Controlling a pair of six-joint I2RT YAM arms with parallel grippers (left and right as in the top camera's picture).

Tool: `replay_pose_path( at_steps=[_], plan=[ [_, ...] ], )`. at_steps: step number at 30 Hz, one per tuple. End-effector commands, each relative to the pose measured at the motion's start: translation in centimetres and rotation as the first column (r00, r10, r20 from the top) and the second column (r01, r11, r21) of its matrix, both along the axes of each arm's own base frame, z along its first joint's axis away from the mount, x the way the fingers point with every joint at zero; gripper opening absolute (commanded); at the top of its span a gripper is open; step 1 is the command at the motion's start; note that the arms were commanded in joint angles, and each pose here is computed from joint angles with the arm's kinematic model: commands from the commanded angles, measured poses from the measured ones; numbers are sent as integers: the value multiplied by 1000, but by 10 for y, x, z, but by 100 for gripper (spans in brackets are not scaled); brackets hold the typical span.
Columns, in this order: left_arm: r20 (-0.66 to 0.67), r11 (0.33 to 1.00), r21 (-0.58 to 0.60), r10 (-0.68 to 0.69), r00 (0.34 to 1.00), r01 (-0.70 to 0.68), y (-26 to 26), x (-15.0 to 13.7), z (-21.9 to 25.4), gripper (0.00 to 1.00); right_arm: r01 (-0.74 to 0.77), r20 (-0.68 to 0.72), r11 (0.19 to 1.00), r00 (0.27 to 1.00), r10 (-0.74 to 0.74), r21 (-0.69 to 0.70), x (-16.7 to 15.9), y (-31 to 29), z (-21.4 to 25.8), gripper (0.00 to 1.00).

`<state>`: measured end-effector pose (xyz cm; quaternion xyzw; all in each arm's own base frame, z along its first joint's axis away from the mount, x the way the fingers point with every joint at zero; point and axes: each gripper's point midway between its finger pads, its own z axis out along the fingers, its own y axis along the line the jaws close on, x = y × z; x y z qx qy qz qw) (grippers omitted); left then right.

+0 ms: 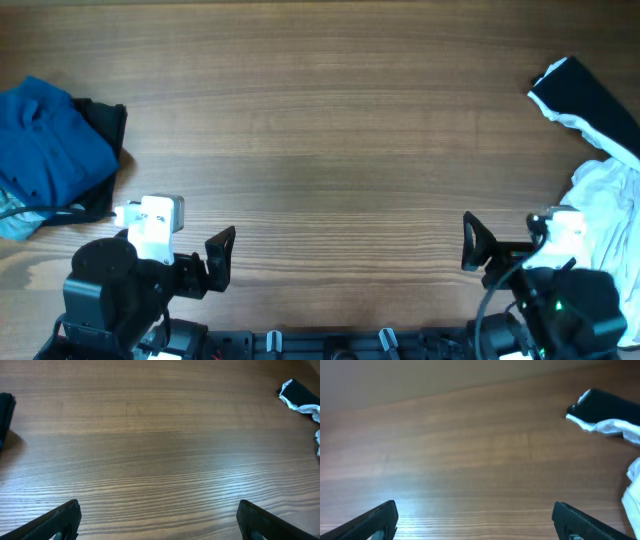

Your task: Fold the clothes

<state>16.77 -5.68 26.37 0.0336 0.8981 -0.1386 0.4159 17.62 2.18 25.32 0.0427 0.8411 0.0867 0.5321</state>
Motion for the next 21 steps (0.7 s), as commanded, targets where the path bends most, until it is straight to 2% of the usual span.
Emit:
replay_pose_path(
  at_steps=[1,4,14,16,18,19,21],
  plan=[
    [5,1000,20,-7,1000,7,1,0,-2,100,-30,116,997,992,38,-68,1,0,-6,100],
    [5,1000,20,-7,1000,7,1,0,-2,100,-68,246,991,965,95,-114,10,7,-10,100],
    [5,1000,20,-7,1000,7,1,0,-2,100,82,562,978,826,41,-192,62,-7,-21,100],
    [5,1000,20,-7,1000,7,1,1,-2,100,47,576,974,812,91,-221,66,-1,-37,100],
    [5,1000,20,-7,1000,7,1,0,-2,100,-58,473,961,862,185,-270,67,13,-66,100],
    [5,1000,20,-7,1000,7,1,0,-2,100,-86,432,961,880,197,-263,67,16,-78,100],
    [5,1000,20,-7,1000,7,1,1,-2,100,-91,440,974,881,176,-206,67,16,-76,100]
  ],
)
